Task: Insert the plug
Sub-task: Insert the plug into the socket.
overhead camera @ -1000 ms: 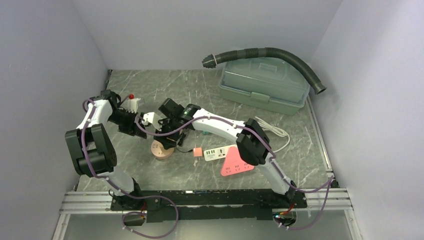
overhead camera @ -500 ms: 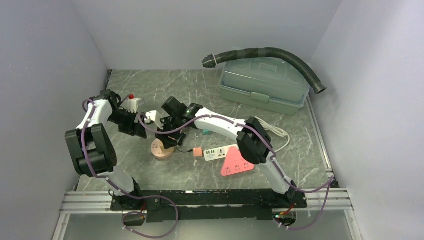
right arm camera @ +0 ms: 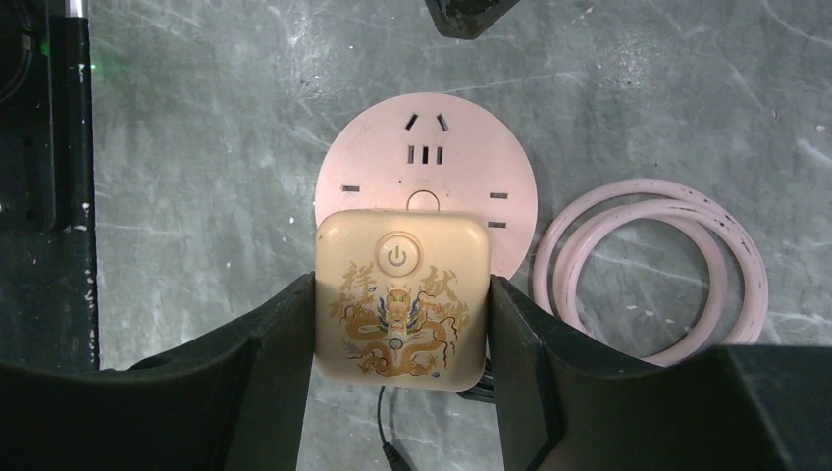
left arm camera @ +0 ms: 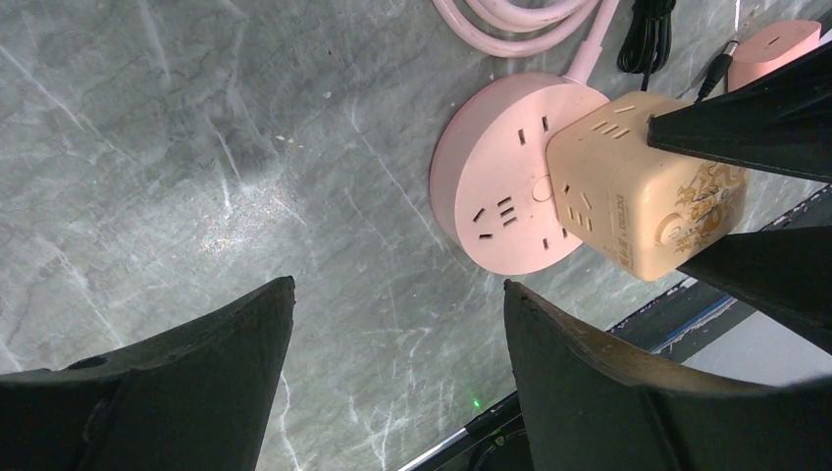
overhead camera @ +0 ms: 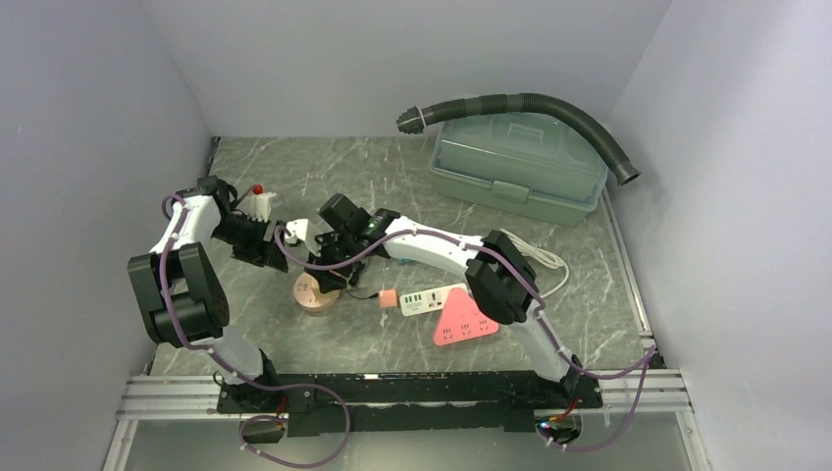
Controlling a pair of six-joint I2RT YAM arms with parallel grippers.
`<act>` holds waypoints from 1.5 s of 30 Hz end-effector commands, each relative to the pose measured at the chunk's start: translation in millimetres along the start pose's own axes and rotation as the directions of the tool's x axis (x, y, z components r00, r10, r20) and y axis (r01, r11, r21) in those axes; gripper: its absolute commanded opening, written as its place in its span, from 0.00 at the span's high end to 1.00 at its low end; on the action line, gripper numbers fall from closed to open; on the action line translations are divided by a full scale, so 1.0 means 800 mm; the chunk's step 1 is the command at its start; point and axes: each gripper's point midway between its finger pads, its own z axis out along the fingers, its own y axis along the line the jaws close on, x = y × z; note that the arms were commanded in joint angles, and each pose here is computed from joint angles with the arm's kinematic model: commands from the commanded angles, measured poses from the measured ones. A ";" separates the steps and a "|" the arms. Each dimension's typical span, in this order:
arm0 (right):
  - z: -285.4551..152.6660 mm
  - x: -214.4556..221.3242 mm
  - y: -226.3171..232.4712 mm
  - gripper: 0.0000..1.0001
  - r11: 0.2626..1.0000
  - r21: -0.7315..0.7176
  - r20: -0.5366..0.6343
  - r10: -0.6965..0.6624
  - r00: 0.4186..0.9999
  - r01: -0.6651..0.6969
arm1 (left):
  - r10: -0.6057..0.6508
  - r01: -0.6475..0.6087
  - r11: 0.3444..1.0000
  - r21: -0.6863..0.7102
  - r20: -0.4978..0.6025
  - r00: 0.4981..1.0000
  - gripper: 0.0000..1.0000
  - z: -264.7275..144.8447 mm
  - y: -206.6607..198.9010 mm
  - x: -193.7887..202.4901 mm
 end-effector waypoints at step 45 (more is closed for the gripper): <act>-0.173 0.025 -0.101 0.01 0.841 0.439 0.073 0.318 0.945 -0.316 | 0.044 -0.045 0.999 0.020 0.062 0.997 0.15 -0.060 -0.041 -0.011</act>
